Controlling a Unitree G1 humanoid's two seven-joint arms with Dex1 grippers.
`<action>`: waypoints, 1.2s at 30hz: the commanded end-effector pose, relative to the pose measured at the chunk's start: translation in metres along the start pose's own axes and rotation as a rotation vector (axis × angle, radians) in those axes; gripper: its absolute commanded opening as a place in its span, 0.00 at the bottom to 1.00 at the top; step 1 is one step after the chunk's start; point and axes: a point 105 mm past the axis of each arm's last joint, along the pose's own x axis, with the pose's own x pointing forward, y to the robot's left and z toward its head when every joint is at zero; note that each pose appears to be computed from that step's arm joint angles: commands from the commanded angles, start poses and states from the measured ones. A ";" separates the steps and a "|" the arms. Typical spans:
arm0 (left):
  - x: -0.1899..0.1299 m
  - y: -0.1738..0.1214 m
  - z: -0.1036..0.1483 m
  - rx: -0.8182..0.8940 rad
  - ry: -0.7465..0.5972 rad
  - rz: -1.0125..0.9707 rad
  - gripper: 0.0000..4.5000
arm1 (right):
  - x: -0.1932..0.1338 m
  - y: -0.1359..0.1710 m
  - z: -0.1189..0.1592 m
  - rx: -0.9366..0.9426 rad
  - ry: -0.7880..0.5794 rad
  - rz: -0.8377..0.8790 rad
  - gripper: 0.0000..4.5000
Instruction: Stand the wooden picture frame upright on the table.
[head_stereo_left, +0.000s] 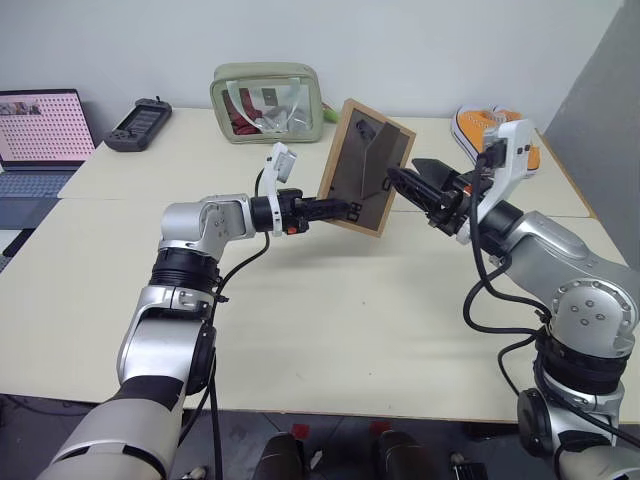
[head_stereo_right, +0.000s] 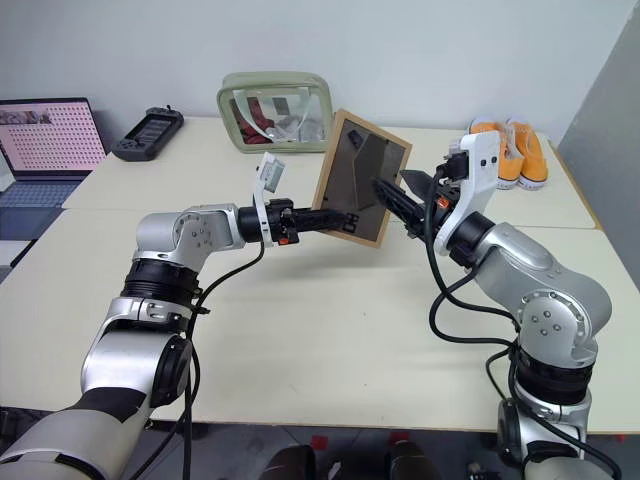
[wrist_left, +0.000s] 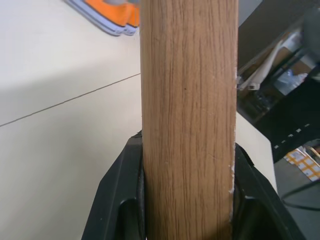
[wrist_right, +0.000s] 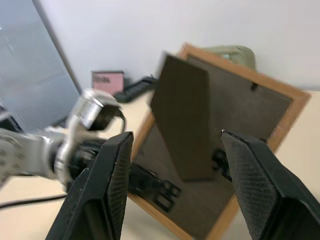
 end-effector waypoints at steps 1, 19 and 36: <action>-0.004 -0.030 0.030 0.067 -0.058 -0.104 0.29 | -0.017 -0.032 0.000 -0.297 0.044 -0.121 0.65; -0.041 -0.073 -0.029 -0.296 0.221 -0.155 0.29 | -0.049 -0.048 -0.054 -1.746 -0.129 0.176 0.65; -0.042 -0.076 -0.021 -0.310 0.192 -0.132 0.29 | -0.024 -0.042 -0.053 -1.861 -0.440 0.070 0.65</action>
